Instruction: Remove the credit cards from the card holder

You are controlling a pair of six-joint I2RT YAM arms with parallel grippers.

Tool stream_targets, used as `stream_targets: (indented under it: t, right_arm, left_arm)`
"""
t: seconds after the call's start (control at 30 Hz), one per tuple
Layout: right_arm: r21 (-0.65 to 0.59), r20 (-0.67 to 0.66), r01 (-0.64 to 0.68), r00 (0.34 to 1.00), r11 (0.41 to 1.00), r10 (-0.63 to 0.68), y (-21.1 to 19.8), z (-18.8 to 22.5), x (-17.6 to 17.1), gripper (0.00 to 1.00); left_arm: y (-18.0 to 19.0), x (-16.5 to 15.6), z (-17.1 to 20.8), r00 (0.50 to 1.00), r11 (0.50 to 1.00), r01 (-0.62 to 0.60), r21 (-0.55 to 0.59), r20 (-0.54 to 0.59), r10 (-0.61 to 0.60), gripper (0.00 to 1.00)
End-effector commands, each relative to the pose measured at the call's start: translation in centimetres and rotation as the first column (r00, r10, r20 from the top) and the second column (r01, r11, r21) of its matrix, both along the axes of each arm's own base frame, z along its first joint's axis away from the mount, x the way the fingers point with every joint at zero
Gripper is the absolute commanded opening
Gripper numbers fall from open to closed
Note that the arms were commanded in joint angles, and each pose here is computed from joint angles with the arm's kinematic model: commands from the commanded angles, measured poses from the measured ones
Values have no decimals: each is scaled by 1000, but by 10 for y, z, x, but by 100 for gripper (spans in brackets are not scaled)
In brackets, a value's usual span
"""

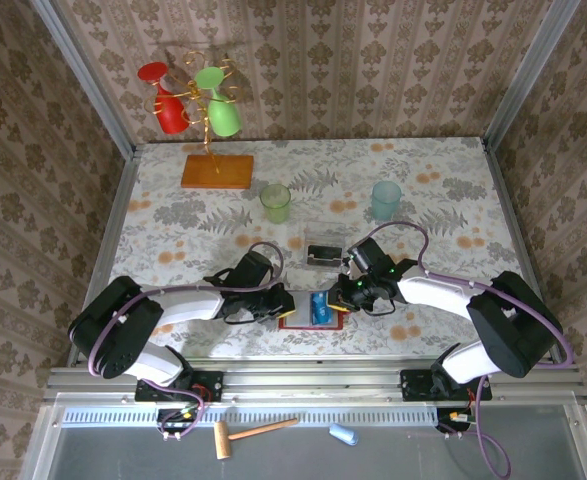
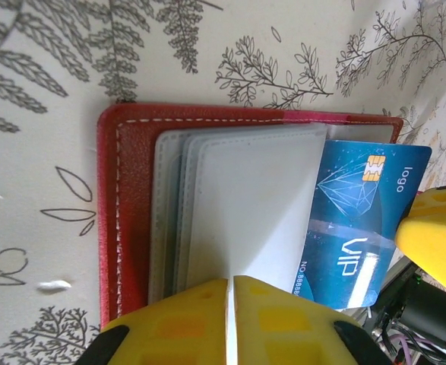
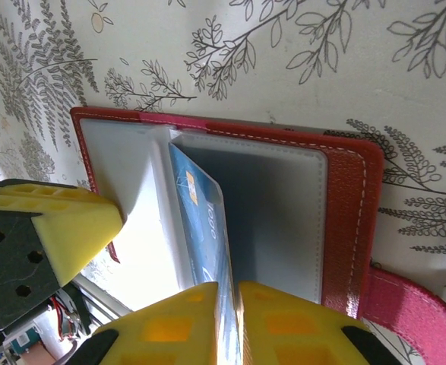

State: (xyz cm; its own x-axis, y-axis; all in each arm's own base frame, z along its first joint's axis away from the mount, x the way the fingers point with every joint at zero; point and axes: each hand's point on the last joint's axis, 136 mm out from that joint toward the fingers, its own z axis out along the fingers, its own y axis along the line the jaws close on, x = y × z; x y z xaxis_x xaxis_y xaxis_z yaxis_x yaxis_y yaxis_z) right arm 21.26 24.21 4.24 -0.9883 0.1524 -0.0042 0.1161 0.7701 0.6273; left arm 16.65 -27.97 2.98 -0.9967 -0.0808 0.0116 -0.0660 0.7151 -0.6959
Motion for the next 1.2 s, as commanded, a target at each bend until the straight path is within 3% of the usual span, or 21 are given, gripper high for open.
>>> stream_targets:
  t: [0.0, 0.83, 1.17]
  right_arm:
    - [60, 15, 7, 1000, 998, -8, 9, 16, 5, 15]
    - [4, 6, 17, 1000, 1000, -17, 17, 18, -4, 16]
    - [-43, 24, 26, 999, 999, -25, 14, 21, -5, 10]
  left_arm:
    - [3, -3, 0, 1000, 1000, -5, 3, 0, 5, 13]
    - [10, 13, 24, 999, 998, -4, -69, 39, 6, 15]
    - [16, 16, 21, 1000, 996, -8, -88, 29, 10, 15]
